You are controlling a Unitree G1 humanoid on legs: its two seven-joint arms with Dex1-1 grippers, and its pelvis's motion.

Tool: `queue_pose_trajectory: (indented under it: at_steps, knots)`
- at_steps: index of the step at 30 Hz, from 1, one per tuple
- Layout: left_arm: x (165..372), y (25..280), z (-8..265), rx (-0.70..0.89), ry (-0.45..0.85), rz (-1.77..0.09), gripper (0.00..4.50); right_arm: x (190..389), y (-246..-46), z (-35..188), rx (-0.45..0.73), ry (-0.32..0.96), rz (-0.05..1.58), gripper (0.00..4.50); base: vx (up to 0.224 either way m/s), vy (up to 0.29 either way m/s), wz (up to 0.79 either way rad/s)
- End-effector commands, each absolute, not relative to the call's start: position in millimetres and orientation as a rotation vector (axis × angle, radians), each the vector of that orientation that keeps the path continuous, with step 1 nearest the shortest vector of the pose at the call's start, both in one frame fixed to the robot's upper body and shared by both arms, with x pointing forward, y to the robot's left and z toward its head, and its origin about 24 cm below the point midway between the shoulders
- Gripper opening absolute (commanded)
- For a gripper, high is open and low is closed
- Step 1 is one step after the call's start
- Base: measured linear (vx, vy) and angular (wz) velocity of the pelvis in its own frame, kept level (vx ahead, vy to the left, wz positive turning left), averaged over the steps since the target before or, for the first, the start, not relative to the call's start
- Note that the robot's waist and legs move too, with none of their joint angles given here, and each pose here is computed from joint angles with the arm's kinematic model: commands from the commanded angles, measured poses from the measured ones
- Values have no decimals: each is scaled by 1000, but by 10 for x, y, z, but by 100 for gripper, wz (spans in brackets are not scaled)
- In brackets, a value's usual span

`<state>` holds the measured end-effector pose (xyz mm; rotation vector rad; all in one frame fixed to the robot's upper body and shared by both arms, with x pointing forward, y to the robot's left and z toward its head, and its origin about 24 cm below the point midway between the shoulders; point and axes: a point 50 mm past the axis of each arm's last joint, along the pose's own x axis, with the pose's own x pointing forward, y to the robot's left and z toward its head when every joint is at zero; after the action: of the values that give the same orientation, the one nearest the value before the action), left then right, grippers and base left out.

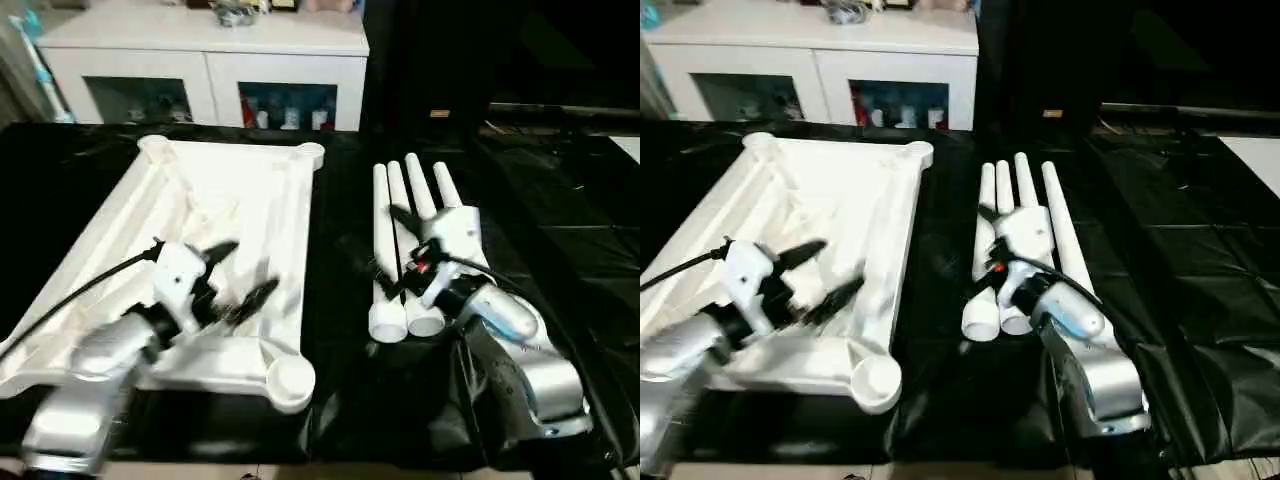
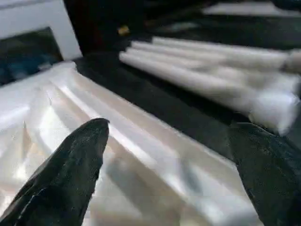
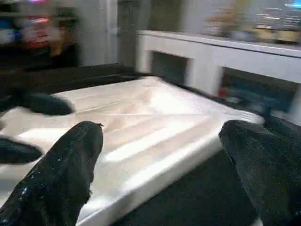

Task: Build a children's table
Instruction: Rotate table base

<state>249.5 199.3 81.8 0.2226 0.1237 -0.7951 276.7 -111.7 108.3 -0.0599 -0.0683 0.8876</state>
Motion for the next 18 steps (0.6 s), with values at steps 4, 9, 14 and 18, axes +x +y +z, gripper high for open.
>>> queue_pose_trajectory:
  at_steps: [4,9,14,18]
  knots:
    - [2331,2176,719,355,359,-992,450,2789,-1217,1095,-143,-26,1080,443,0,0,0]
    - [2157,2280,717,447,516,-1113,450,2767,-1292,1054,-216,15,1168,443,0,0,0]
    - [2134,2314,688,505,580,-1152,432,2728,-1322,1026,-253,39,1224,448,0,0,0]
    - [2160,2305,708,490,595,-1169,393,2637,-1334,999,-258,66,1329,450,0,0,0]
